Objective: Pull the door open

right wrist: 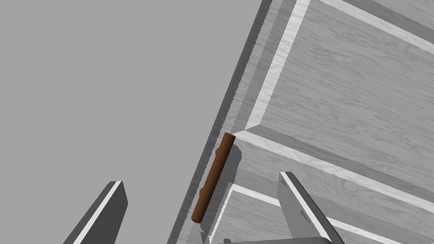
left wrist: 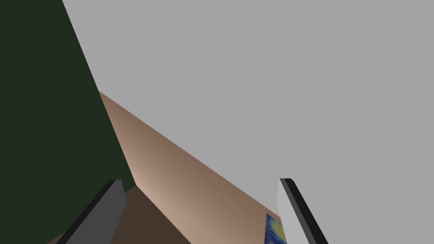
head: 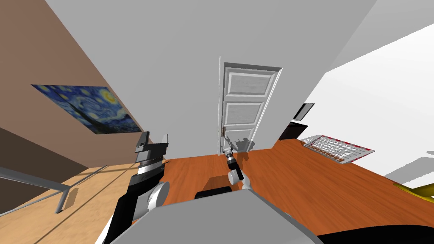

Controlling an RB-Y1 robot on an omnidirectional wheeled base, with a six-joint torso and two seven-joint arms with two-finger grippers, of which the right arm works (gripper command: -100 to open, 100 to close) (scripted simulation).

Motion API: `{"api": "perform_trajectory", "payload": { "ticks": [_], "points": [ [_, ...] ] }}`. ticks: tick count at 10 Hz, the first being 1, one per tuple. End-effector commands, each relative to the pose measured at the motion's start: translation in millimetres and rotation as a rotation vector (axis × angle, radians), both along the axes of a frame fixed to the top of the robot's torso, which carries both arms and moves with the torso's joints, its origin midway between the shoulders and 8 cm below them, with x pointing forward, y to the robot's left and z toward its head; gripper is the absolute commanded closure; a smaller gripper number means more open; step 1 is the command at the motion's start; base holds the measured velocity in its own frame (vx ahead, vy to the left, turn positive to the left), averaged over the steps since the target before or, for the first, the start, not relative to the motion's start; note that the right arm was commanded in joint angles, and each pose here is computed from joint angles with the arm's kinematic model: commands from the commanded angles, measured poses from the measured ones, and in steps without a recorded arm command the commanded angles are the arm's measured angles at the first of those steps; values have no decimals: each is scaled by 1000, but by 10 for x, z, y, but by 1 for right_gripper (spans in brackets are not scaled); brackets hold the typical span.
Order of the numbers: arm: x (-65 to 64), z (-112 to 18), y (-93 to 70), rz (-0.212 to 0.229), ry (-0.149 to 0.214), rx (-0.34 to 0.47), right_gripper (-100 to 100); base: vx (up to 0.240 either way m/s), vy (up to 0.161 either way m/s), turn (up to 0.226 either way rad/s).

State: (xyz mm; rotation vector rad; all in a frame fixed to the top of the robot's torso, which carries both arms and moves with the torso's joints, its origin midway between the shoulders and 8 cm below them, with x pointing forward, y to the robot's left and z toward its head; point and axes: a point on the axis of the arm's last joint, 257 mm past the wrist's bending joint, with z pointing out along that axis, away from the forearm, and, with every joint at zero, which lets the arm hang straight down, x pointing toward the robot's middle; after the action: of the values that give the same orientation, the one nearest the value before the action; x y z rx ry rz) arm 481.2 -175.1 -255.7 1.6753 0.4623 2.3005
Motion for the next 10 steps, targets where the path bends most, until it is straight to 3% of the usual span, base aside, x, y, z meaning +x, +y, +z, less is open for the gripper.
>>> {"api": "perform_trajectory", "payload": {
  "ticks": [1,10],
  "points": [
    [22,-111,-30,13,22,37,-100,77,5,1],
    [96,-720,-253,35,157,192,-100,89,11,0]
  ]
}}
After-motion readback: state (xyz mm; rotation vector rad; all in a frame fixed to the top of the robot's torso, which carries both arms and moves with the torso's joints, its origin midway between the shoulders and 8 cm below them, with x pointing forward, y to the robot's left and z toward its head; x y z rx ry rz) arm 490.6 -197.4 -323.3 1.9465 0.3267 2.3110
